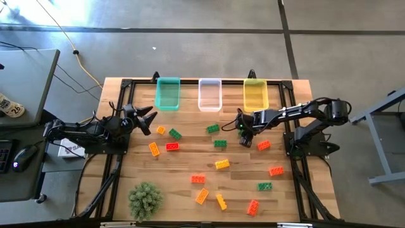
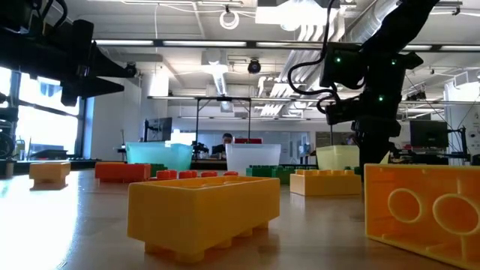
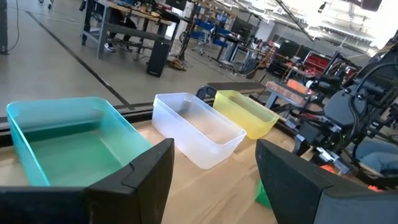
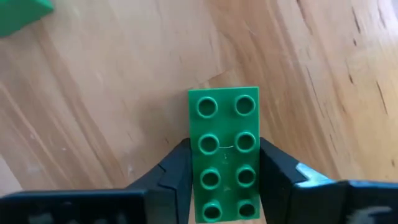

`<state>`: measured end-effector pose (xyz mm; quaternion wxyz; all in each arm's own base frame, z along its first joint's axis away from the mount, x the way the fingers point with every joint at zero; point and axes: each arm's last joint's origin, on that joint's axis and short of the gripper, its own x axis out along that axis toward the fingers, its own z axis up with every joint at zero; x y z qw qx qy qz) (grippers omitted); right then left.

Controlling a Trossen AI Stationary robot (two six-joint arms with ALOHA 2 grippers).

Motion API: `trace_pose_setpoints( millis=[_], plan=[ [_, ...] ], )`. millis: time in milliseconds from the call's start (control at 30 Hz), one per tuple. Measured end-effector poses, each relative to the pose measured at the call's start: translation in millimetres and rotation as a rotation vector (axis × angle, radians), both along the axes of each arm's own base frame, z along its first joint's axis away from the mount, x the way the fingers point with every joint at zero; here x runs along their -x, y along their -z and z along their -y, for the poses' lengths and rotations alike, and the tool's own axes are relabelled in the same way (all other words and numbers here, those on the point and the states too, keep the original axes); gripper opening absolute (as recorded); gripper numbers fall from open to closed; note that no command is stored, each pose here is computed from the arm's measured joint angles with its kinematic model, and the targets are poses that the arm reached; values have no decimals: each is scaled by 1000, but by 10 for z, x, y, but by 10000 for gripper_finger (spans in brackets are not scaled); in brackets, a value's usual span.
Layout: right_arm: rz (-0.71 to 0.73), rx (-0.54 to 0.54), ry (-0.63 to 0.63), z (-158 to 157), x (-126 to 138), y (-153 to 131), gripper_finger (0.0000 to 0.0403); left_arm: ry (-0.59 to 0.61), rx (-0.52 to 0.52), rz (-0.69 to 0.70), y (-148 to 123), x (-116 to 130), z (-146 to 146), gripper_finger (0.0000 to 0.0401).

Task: Sort & place blocks by color
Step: Put the green game piece into the yellow bin

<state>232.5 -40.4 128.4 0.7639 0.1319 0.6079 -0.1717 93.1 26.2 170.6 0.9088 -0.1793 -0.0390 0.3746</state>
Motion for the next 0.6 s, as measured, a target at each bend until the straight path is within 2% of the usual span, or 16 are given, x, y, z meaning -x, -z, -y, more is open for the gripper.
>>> trace_pose_setpoints(
  millis=[267,467,600],
  plan=[
    [31,-2,105,15,-66,-181,112,28,-25,99,-108,-7,5,214],
    [81,96,145,73,-236,-494,112,100,-149,60,-399,21,25,214],
    [98,173,178,153,-320,-714,112,99,-224,-11,-608,41,27,214]
  ],
)
